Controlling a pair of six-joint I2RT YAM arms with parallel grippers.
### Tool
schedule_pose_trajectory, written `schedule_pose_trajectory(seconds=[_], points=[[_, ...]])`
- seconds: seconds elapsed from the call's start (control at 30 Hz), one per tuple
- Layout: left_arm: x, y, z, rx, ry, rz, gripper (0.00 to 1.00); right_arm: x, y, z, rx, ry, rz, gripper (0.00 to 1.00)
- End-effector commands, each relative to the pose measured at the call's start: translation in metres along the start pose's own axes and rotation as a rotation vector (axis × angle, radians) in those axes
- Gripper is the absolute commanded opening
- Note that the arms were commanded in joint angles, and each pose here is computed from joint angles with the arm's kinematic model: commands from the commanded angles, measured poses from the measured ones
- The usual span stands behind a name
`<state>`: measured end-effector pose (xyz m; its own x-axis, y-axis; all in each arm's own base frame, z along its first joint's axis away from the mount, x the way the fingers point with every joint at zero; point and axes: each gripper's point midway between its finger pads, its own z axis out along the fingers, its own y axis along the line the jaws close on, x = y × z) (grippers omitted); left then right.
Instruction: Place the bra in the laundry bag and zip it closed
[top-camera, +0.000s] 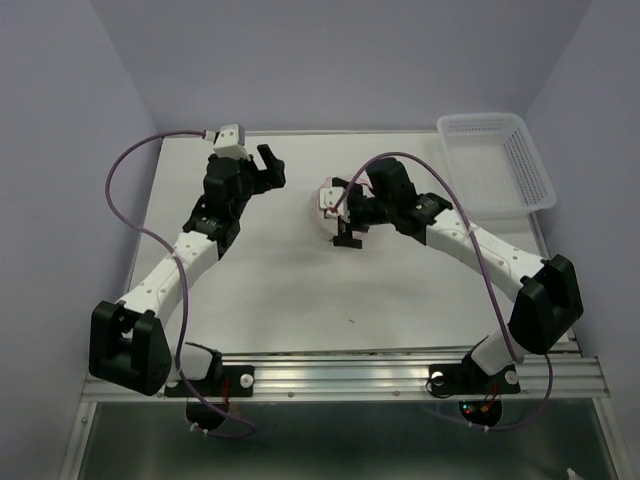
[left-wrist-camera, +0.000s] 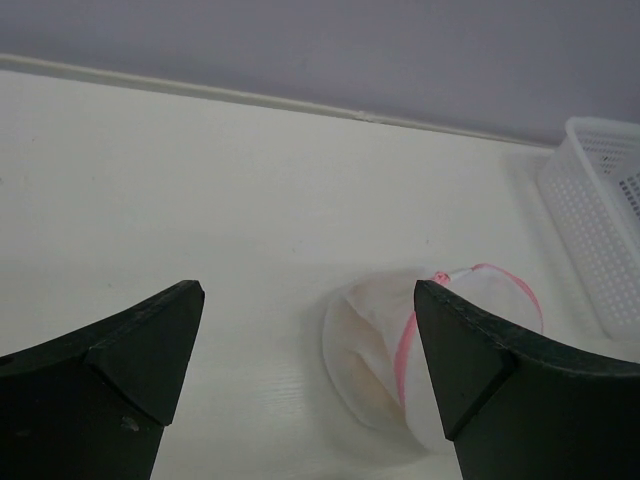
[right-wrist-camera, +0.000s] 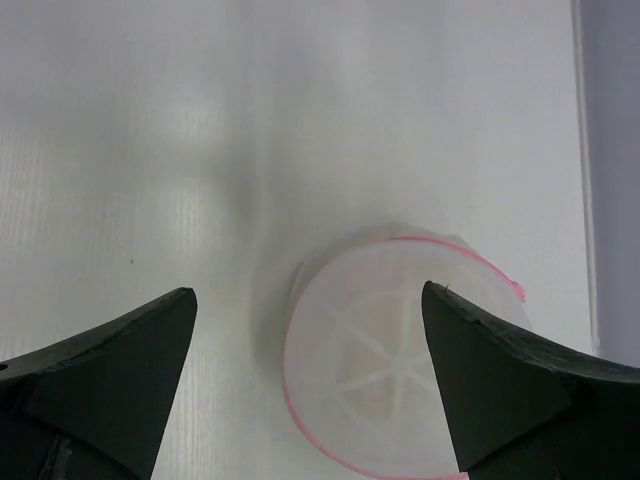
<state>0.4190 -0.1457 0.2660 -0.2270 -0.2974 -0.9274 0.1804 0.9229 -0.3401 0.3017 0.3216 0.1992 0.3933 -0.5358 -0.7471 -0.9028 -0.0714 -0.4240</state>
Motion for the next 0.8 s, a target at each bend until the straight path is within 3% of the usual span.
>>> schedule_pose_trajectory(seconds=[0.0, 0.03, 0.1, 0.13, 0.2, 0.23, 0.27, 0.37, 0.57, 0.63, 0.77], points=[[-0.012, 0.017, -0.014, -0.123, -0.031, -0.067, 0.99, -0.038, -0.080, -0.020, 0.342, -0.052, 0.272, 1.00], [-0.016, 0.020, -0.019, -0.148, -0.046, -0.100, 0.99, -0.036, -0.114, -0.033, 0.526, -0.041, 0.322, 1.00], [-0.020, 0.040, -0.031, -0.260, -0.065, -0.128, 0.99, -0.026, -0.148, -0.058, 0.686, -0.056, 0.451, 1.00], [-0.027, 0.046, -0.039, -0.292, -0.089, -0.168, 0.99, -0.006, -0.168, -0.083, 0.781, -0.090, 0.608, 1.00], [-0.029, 0.065, -0.051, -0.377, -0.092, -0.198, 0.99, 0.029, -0.189, -0.123, 0.892, -0.143, 0.816, 1.00], [-0.026, 0.067, -0.054, -0.388, -0.084, -0.210, 0.99, 0.029, -0.186, -0.121, 0.889, -0.167, 0.878, 1.00], [-0.025, 0.078, -0.057, -0.422, -0.084, -0.220, 0.99, 0.057, -0.192, -0.144, 0.988, -0.137, 0.933, 1.00], [-0.019, 0.102, -0.069, -0.533, -0.080, -0.278, 0.99, 0.115, -0.178, -0.178, 1.197, -0.031, 1.031, 1.00], [-0.025, 0.122, -0.085, -0.621, -0.103, -0.293, 0.99, 0.169, -0.138, -0.232, 1.546, 0.092, 1.159, 1.00], [-0.030, 0.117, -0.087, -0.582, -0.126, -0.288, 0.99, 0.171, -0.131, -0.235, 1.551, 0.122, 1.138, 1.00], [-0.027, 0.118, -0.092, -0.569, -0.149, -0.290, 0.99, 0.158, -0.126, -0.233, 1.511, 0.048, 1.147, 1.00]])
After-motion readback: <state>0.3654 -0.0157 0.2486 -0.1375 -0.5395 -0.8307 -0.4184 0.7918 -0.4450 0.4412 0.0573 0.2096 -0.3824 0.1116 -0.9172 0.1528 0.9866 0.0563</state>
